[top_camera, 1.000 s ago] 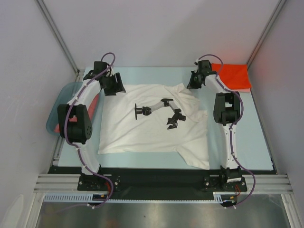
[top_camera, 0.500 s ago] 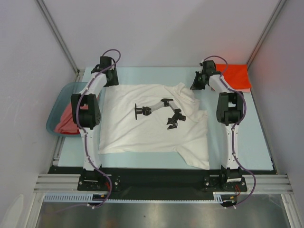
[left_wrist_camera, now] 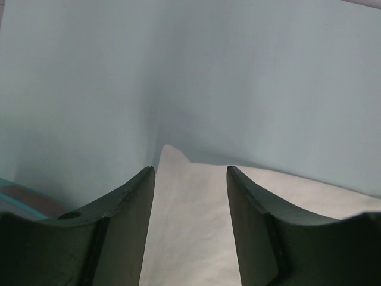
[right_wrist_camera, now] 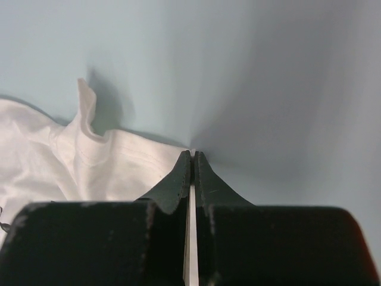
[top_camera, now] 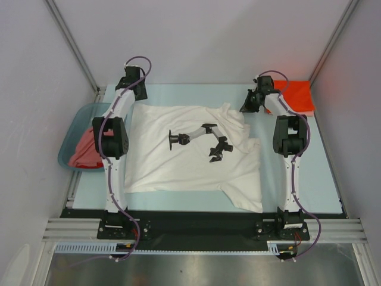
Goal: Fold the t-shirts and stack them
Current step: Fold the tshirt
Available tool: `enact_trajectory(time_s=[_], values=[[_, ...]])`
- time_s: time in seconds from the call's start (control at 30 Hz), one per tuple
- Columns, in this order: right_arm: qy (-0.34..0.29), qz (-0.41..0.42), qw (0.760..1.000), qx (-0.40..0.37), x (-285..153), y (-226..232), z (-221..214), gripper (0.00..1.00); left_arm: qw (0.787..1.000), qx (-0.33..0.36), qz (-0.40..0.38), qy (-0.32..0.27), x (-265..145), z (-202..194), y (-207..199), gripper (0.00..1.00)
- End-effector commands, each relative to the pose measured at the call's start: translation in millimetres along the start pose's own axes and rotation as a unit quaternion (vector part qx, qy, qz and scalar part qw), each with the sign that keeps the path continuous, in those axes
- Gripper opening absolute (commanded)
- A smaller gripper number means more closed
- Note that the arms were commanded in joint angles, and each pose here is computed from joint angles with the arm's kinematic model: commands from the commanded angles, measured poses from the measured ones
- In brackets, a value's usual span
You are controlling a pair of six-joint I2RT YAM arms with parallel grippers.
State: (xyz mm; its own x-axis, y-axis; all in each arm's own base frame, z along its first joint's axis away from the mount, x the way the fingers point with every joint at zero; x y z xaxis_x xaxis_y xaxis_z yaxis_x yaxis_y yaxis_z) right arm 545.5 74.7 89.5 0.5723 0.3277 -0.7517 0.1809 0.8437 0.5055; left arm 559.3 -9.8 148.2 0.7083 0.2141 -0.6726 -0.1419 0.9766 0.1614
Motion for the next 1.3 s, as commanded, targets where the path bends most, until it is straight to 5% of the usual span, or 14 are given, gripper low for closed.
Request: enact_trajectory(time_s=[0.0, 0.77, 1.07, 1.27], values=[[-0.027, 0.029, 0.999, -0.011, -26, 22, 17, 0.0, 1.0, 0.001, -0.007, -0.013, 12, 4, 3, 0.57], [-0.021, 0.028, 0.999, -0.004, -28, 9, 16, 0.0, 0.998, -0.061, -0.018, 0.013, 47, -18, 24, 0.56], [-0.019, 0.03, 0.999, -0.004, -29, 9, 15, 0.0, 0.996, -0.074, -0.055, 0.012, 55, -15, 28, 0.34], [-0.021, 0.032, 0.999, -0.006, -32, 11, 16, 0.0, 0.994, -0.077, -0.08, 0.018, 55, -17, 21, 0.46]])
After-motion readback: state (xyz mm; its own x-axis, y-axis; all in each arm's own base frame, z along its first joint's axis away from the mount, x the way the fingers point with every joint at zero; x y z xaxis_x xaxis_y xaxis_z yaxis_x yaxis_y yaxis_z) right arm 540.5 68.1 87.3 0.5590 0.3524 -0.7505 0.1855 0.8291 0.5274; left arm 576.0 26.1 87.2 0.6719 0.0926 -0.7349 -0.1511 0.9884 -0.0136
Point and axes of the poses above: each gripper's point midway between its finger pads, its own x axis out along the fingers, its own y axis along the line the jaws close on, z = x × y, the point moved 8 cm from there along -x, back along the fingers, and after that the axes turned 9 degrees about x, right-handed, at the moved point
